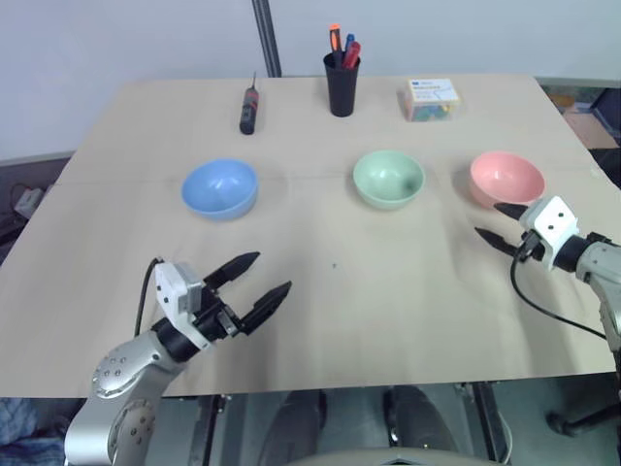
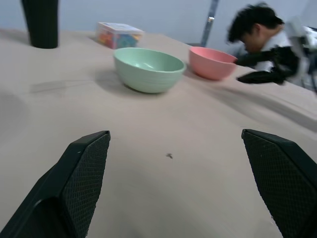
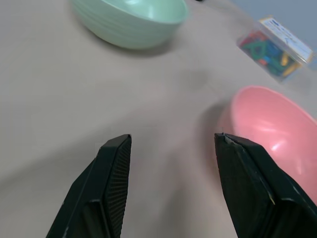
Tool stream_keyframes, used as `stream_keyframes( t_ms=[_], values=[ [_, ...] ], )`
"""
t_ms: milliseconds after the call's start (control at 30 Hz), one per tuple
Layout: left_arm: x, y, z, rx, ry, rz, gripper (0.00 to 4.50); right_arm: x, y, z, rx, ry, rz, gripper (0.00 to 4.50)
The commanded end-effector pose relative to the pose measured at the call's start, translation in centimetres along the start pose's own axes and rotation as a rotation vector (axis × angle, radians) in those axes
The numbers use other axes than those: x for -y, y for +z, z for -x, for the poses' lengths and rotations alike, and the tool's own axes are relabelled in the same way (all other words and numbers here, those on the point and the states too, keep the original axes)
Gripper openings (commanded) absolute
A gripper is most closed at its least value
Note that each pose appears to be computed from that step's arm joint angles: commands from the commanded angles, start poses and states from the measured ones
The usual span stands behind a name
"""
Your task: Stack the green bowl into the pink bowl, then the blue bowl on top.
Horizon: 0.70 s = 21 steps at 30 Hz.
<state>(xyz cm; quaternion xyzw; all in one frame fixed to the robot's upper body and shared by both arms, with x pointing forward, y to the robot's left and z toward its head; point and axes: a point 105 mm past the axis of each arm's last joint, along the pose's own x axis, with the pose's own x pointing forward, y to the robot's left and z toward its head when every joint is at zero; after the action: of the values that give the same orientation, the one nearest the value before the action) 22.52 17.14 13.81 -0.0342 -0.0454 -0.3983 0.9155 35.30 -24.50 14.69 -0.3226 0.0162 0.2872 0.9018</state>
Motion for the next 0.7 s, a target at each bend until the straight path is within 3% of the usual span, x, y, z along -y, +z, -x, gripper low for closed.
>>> stream_keyframes(
  t_ms=[33, 200, 433, 533, 567, 700],
  values=[
    [1.0, 1.2, -0.5, 0.035, -0.066, -0.031, 4.50, 1.9, 0.7, -1.0, -0.010, -0.032, 0.093, 2.82],
    [1.1, 1.1, -0.8, 0.032, -0.077, -0.031, 4.50, 3.8, 1.4, -3.2, -0.039, -0.040, 0.153, 2.82],
    [1.3, 1.2, -0.9, 0.040, -0.074, -0.034, 4.50, 4.3, -0.4, -4.9, -0.173, 0.014, 0.104, 2.82],
    [1.5, 1.2, -0.9, 0.043, -0.074, -0.031, 4.50, 4.2, -0.1, -5.4, -0.170, 0.033, 0.107, 2.16],
    [1.6, 1.2, -0.9, 0.044, -0.073, -0.029, 4.50, 4.2, -0.1, -5.5, -0.169, 0.038, 0.102, 1.60],
    [1.7, 1.1, -0.7, 0.041, -0.072, -0.025, 4.50, 4.2, -0.2, -5.4, -0.173, 0.050, 0.114, 0.36]
  ],
)
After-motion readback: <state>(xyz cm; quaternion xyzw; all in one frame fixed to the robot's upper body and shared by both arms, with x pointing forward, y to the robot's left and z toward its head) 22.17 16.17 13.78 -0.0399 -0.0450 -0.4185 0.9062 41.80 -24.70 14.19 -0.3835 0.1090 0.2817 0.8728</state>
